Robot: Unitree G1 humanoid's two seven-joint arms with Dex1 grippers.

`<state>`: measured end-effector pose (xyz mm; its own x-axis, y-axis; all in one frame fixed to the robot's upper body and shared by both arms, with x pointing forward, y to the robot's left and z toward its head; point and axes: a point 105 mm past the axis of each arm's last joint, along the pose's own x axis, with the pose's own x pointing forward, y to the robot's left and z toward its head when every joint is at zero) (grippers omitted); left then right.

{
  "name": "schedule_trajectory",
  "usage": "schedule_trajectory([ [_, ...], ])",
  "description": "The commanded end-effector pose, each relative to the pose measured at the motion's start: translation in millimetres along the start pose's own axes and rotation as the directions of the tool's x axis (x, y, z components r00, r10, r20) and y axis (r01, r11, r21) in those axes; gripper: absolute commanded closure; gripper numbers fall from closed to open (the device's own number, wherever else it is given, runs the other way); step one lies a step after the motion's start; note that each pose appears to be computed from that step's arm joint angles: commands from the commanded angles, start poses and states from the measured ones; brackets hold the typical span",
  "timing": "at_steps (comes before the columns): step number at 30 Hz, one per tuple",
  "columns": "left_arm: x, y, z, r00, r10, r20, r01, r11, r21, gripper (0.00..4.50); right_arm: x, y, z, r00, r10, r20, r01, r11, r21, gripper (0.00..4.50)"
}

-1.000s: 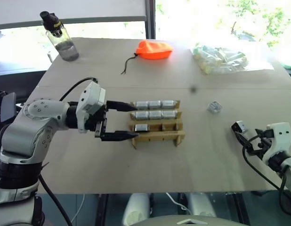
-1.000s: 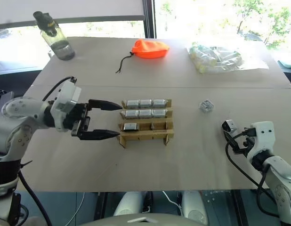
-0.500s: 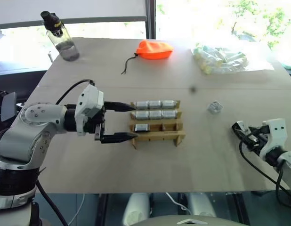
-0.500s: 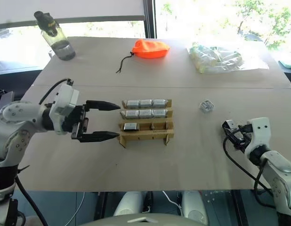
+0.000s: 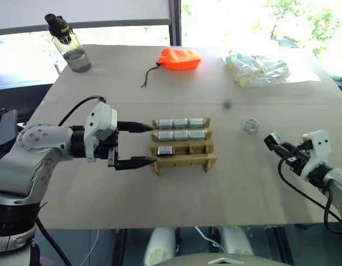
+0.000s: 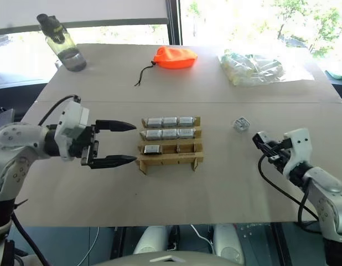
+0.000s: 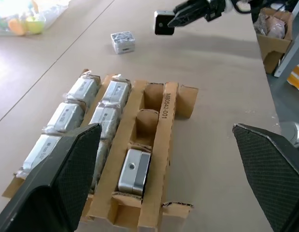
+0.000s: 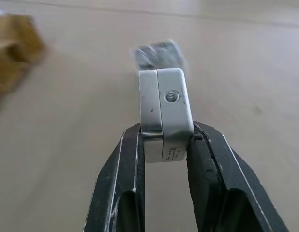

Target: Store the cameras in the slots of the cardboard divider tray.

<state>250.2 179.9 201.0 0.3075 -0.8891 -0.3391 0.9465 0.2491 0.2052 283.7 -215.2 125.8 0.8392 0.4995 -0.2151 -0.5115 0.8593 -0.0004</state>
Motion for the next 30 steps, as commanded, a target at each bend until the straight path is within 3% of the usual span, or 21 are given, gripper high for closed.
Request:
schedule_trajectory([
  [1,-8.3,-5.8,11.8,1.0,0.008,0.005,-0.009,0.998,0.061,0.0,11.4,26.5,20.2,0.975,0.222,-0.002,-0.22,0.966,-0.135,3.83],
  [4,-12.6,-13.9,8.1,1.0,0.017,-0.006,-0.016,0.998,0.055,0.0,36.2,48.7,19.7,0.912,0.372,-0.171,-0.408,0.862,-0.3,3.83],
  [10,-19.0,-26.8,2.5,0.997,0.07,-0.029,-0.069,0.997,0.041,0.0,72.0,106.1,69.5,0.777,0.612,-0.147,-0.605,0.662,-0.441,3.83],
  [18,-30.6,-37.3,-1.1,0.979,0.204,-0.016,-0.204,0.979,-0.007,0.0,82.1,152.1,65.9,0.606,0.757,-0.245,-0.758,0.458,-0.464,3.83],
  [23,-43.7,-48.2,-13.2,0.956,0.288,-0.048,-0.291,0.954,-0.075,0.0,100.0,162.6,65.0,0.571,0.769,-0.287,-0.791,0.42,-0.446,3.83],
  [30,-46.3,-49.7,-19.5,0.951,0.301,-0.073,-0.307,0.948,-0.085,0.0,109.0,168.6,60.0,0.567,0.757,-0.325,-0.801,0.413,-0.434,3.83],
])
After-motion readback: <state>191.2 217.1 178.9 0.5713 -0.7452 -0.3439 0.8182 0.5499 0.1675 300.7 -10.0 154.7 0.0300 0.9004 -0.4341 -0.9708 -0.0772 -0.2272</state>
